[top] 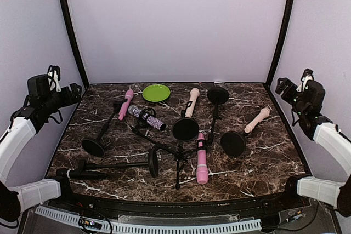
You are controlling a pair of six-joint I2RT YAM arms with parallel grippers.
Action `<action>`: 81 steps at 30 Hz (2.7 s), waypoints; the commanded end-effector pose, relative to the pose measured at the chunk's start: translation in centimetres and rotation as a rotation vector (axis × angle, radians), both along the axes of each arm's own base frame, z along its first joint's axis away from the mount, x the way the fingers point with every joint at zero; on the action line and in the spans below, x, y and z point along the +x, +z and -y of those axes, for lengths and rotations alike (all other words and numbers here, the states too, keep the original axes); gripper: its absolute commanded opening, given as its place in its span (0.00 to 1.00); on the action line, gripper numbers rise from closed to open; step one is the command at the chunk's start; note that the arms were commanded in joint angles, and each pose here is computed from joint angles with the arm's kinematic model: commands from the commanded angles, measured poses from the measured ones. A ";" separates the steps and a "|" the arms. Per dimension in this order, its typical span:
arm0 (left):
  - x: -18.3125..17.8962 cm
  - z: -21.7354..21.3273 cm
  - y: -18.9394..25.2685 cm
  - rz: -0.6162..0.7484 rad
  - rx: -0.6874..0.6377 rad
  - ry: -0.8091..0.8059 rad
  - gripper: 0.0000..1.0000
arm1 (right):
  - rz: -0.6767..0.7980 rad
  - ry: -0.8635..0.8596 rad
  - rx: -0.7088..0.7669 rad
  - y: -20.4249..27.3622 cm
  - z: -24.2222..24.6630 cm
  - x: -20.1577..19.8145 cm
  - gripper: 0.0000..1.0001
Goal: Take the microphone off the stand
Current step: Pick up the microphone stand with the microphone from the corner of the board.
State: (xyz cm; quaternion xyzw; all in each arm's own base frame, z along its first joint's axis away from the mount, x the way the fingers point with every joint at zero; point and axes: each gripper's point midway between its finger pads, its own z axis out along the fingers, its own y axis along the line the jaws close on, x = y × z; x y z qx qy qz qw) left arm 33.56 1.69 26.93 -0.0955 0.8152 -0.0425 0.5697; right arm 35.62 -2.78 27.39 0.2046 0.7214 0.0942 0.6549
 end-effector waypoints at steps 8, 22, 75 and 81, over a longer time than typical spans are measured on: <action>1.3 0.2 -1.8 -0.093 -0.024 -0.010 0.99 | 0.038 0.026 0.010 1.6 -0.4 -0.1 0.99; 2.4 9.9 5.6 0.075 -0.045 -0.445 0.95 | -0.064 0.432 -0.058 4.4 -10.5 1.7 0.97; 6.7 10.1 -21.2 -0.816 -0.098 -0.385 0.32 | -0.342 0.873 -0.219 -5.1 -35.9 2.9 0.94; 6.6 10.0 -21.5 -0.820 -0.091 -0.388 0.25 | -0.351 0.869 -0.226 -5.5 -35.6 2.8 0.94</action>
